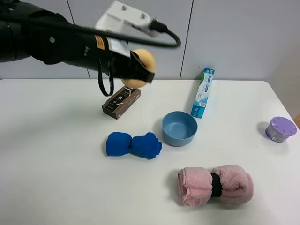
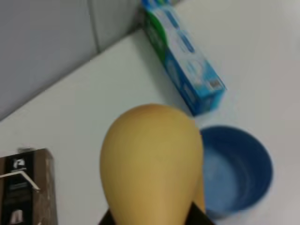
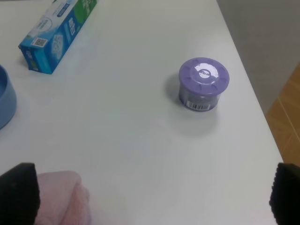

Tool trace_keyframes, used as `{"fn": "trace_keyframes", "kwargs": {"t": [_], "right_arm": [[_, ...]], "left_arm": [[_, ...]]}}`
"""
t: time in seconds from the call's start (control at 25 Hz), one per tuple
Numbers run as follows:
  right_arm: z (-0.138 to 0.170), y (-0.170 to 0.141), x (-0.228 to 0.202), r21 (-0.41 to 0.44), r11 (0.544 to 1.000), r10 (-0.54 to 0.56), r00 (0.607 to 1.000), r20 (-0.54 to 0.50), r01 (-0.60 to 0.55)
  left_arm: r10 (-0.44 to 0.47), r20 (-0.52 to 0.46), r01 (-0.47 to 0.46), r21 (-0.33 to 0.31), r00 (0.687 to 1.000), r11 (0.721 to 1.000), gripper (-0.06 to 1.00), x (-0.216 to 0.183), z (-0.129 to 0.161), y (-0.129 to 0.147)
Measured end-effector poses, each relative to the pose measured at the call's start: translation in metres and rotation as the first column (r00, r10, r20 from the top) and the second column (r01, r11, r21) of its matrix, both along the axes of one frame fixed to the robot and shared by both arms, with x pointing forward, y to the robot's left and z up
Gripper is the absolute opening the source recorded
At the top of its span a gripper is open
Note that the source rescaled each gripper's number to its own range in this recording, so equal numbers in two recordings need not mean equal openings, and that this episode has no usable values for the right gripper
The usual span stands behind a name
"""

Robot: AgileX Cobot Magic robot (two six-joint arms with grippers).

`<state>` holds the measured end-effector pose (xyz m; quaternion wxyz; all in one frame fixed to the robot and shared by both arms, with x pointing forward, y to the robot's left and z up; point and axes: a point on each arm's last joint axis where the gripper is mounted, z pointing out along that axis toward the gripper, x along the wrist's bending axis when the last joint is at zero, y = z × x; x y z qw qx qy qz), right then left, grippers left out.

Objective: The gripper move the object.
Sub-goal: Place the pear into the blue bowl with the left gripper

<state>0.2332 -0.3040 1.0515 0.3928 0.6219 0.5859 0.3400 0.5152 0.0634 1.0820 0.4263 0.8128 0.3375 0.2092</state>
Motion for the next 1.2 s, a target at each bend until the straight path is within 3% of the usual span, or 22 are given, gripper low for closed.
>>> {"fn": "trace_keyframes", "kwargs": {"t": [0.12, 0.28, 0.6, 0.88, 1.2], "right_arm": [[0.0, 0.0, 0.0, 0.0, 1.0, 0.0, 1.0, 0.0, 0.0], [0.0, 0.0, 0.0, 0.0, 1.0, 0.0, 1.0, 0.0, 0.0], [0.0, 0.0, 0.0, 0.0, 1.0, 0.0, 1.0, 0.0, 0.0], [0.0, 0.0, 0.0, 0.0, 1.0, 0.0, 1.0, 0.0, 0.0], [0.0, 0.0, 0.0, 0.0, 1.0, 0.0, 1.0, 0.0, 0.0]], "left_arm": [[-0.192, 0.081, 0.179, 0.148, 0.978, 0.973, 0.01, -0.016, -0.002, -0.016], [-0.3, 0.113, 0.268, 0.234, 0.947, 0.935, 0.0, -0.019, -0.015, -0.03], [-0.206, 0.026, 0.202, 0.12, 0.978, 0.972, 0.0, 0.004, -0.073, -0.056], [-0.192, -0.037, 0.195, 0.143, 0.981, 0.97, 0.0, 0.023, -0.115, -0.076], [-0.184, -0.062, 0.192, 0.152, 0.981, 0.97, 0.0, 0.036, -0.138, -0.089]]}}
